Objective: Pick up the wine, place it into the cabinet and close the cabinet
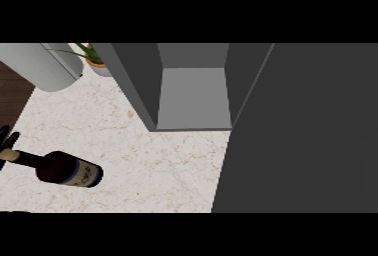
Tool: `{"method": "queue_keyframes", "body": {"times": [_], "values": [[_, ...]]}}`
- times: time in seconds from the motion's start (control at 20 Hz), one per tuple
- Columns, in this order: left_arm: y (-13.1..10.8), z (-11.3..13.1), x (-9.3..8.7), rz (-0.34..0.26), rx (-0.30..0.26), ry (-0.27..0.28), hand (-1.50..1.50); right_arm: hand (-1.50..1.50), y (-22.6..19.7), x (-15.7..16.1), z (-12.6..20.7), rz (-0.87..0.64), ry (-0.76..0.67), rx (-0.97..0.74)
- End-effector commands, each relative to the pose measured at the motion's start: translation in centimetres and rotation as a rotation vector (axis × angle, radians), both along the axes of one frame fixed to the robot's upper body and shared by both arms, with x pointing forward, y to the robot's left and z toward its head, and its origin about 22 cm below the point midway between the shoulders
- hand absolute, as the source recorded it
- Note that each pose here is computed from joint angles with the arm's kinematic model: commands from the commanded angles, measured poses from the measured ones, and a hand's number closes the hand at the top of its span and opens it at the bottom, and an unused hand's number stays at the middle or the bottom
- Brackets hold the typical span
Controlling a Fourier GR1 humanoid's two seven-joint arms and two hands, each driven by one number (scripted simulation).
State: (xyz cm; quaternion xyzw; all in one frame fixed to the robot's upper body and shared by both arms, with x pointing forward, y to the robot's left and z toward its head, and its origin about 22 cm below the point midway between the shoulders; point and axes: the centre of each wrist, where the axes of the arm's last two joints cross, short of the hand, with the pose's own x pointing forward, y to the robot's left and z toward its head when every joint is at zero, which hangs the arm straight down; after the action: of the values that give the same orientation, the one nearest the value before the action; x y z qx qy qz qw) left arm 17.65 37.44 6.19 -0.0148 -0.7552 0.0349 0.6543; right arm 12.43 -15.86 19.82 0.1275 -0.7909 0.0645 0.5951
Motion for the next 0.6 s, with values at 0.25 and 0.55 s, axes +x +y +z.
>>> {"method": "queue_keyframes", "body": {"times": [0.25, 0.55], "values": [[1.6, -4.5, -0.8, 0.007, 0.004, 0.056, -1.5, -1.5, -1.0, -3.2, 2.2, -0.061, -0.095, 0.023], [2.8, -9.1, 0.2, 0.007, 0.001, 0.091, -1.5, -1.5, -0.2, -2.0, 1.3, -0.041, -0.094, 0.008]]}}
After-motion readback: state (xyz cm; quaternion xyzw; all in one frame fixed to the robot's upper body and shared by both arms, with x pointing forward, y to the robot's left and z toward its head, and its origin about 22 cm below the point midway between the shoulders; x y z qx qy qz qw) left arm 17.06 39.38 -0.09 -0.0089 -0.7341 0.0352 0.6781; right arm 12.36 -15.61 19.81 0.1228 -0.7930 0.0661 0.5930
